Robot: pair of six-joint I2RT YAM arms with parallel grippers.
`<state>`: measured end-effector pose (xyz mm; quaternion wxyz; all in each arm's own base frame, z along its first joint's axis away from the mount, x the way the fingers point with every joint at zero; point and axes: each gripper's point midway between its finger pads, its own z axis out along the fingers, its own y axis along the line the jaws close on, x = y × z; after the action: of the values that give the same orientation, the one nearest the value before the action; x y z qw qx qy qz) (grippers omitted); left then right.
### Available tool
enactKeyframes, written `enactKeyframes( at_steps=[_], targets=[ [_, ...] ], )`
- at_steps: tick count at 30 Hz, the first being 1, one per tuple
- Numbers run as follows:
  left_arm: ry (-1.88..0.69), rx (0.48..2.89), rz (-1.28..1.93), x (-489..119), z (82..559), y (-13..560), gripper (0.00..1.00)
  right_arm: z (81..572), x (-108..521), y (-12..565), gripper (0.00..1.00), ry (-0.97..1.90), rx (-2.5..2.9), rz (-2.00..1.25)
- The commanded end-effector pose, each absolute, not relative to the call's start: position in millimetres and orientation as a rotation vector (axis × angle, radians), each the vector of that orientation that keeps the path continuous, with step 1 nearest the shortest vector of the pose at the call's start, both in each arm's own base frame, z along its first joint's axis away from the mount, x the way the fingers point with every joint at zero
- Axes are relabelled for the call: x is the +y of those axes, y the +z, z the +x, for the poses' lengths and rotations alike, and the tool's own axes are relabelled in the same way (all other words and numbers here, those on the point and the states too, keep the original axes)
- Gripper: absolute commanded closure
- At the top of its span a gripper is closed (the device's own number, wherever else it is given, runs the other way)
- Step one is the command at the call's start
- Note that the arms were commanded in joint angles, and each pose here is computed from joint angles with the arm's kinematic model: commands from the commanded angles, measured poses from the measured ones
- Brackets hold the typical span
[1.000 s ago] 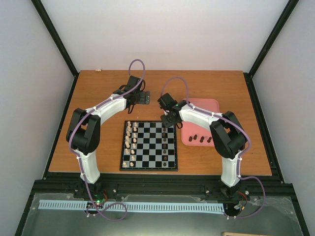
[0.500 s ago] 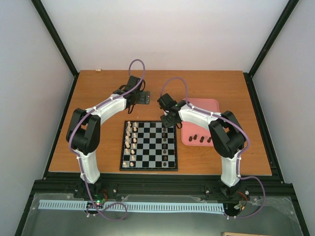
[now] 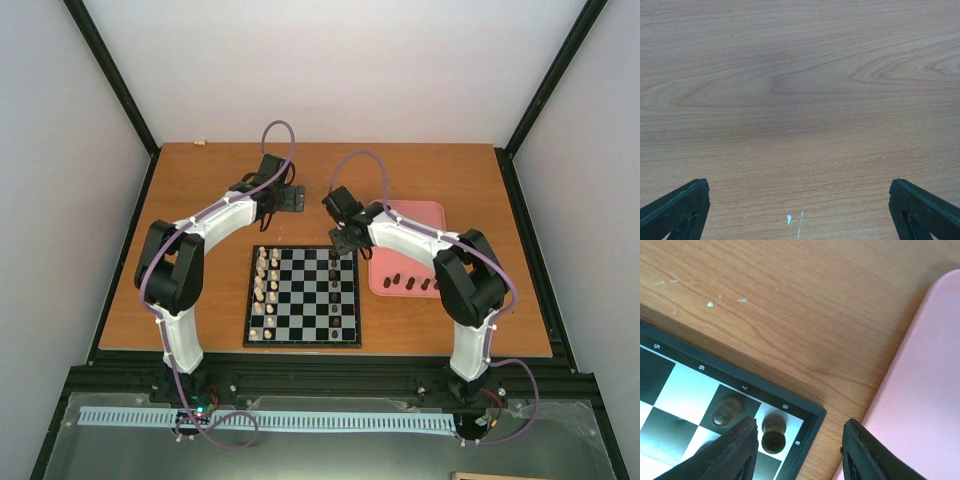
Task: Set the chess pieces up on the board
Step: Place the chess piece on the chessboard, then pick up the chess piece from the storage box.
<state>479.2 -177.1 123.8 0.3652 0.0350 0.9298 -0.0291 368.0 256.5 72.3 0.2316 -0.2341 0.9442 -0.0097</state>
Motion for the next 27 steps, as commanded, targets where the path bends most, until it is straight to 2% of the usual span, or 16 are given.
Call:
enactKeyframes(
  at_steps=[1,9,19,27],
  targets=[
    [-0.079,2.360,0.069,-175,484,139,0.00,374,251,101,0.52,-0.060,2.515,-0.578],
    [-0.082,2.359,0.069,-176,484,140,0.00,355,222,121,0.53,-0.096,2.513,-0.497],
    [-0.087,2.367,0.068,-177,485,136,0.00,280,176,114,0.58,-0.008,2.596,-0.402],
    [-0.079,2.370,0.066,-176,486,135,0.00,249,175,89,0.64,0.019,2.665,-0.488]
  ],
)
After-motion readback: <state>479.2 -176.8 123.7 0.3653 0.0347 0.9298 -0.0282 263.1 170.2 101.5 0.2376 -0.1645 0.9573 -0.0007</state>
